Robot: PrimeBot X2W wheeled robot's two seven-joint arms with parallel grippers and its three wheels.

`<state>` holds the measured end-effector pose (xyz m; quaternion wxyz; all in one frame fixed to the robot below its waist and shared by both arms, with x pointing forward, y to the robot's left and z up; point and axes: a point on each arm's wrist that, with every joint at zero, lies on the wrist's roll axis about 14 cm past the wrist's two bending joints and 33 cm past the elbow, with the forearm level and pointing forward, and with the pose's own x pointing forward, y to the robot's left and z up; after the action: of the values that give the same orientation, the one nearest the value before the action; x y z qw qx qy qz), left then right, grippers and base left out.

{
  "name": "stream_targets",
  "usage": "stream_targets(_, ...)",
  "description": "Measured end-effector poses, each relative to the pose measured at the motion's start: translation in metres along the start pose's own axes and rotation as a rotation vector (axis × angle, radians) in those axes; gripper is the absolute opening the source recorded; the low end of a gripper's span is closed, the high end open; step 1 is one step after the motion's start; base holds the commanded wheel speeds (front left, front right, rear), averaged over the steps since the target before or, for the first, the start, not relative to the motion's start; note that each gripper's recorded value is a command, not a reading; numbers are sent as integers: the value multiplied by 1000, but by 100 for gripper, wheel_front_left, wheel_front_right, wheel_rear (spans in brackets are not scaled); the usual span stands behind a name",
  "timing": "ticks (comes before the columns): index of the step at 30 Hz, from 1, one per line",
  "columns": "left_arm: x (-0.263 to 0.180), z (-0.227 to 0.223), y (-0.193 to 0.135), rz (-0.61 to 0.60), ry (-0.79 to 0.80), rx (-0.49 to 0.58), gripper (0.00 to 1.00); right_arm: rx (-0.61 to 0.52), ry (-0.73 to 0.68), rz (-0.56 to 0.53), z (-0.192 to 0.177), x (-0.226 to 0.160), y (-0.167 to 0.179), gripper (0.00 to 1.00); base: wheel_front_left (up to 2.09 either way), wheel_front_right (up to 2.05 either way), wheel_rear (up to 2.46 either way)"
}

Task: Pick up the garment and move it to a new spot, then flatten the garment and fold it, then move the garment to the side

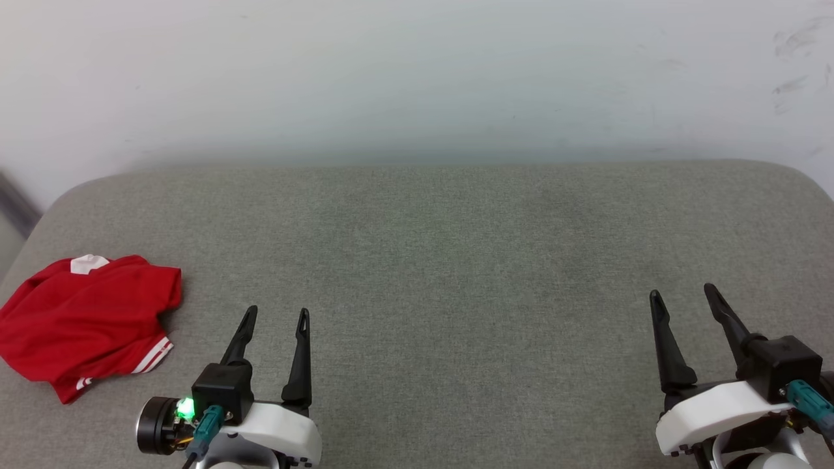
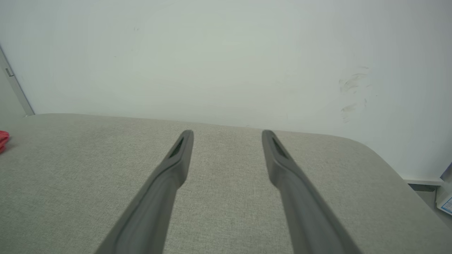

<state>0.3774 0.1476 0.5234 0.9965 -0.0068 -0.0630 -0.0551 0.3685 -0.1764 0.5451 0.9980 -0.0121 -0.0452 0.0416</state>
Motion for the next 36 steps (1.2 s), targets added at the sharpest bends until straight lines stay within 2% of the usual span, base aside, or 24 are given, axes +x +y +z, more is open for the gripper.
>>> stream_targets(11, -5, -3, 10, 32, 11, -19, 100, 3, -12, 31, 2, 7, 10, 100, 0, 0, 0)
stream_targets(21, -30, 3, 59, 200, -1, -19, 100, 23, -23, 182, 5, 28, 61, 100, 0, 0, 0)
stream_targets(30, -87, 11, 127, 449, -14, -2, 100, 62, -25, 396, 6, 46, 137, 100, 0, 0, 0)
stream_targets(36, -110, 14, 145, 526, -16, 6, 100, 78, -27, 475, 8, 49, 165, 100, 0, 0, 0)
